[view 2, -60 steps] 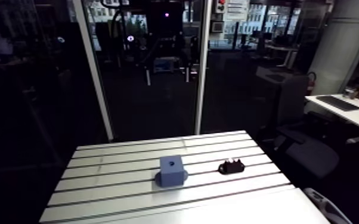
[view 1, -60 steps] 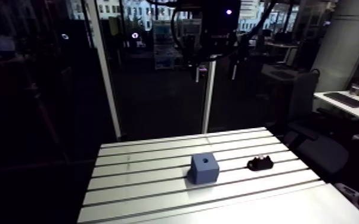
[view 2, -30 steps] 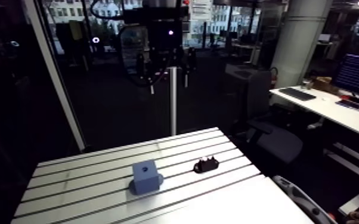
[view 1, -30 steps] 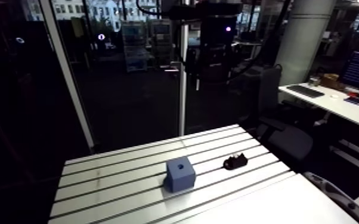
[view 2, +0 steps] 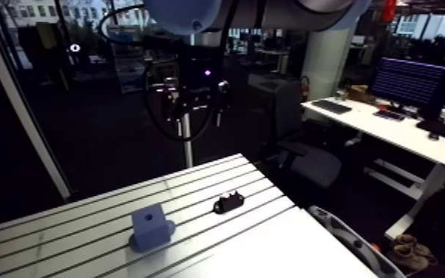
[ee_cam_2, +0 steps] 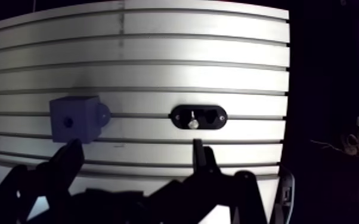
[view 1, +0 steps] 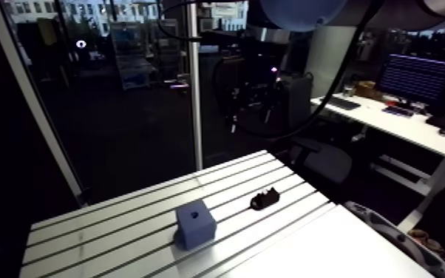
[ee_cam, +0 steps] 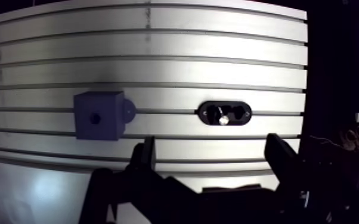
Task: Pick up the M10 bolt and insert it into the hex recess until seated.
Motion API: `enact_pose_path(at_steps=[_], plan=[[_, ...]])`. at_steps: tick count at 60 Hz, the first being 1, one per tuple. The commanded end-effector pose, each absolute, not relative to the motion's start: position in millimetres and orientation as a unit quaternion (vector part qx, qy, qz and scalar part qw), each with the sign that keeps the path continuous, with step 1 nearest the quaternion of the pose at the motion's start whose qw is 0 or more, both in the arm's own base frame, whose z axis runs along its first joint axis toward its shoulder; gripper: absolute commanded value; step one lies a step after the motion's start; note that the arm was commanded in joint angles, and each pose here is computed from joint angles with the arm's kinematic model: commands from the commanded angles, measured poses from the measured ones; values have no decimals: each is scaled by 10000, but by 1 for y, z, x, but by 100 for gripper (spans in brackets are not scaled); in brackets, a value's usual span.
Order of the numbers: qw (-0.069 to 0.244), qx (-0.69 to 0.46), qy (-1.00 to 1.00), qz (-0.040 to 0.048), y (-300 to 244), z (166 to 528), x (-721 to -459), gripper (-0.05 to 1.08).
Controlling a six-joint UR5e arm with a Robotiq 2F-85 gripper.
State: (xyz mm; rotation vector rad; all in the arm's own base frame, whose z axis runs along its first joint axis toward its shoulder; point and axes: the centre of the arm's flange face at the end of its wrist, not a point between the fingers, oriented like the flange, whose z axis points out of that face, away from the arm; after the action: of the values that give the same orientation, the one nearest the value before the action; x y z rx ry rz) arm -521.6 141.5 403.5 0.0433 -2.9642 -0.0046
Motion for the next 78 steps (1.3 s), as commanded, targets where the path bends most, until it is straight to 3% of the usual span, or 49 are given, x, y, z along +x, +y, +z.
enact_pose_path(at_steps=[1,8,10,12,14,17,20,24,61,78], plan=[[789,-9,-9966,235,174,374,-520,1],[734,-12,-9970,245,175,368,-521,1],[649,-12,-9977,192,177,362,-522,1],[649,-12,-9977,192,177,362,-522,1],[592,-24,-9982,84,181,356,-523,1],[572,-26,-9984,40,182,353,-524,1],[550,-38,-9985,-72,185,348,-525,1],[543,-40,-9984,-130,186,344,-525,1],[387,-52,-9992,-49,186,305,-523,1],[329,-84,-9994,-93,187,291,-519,10]])
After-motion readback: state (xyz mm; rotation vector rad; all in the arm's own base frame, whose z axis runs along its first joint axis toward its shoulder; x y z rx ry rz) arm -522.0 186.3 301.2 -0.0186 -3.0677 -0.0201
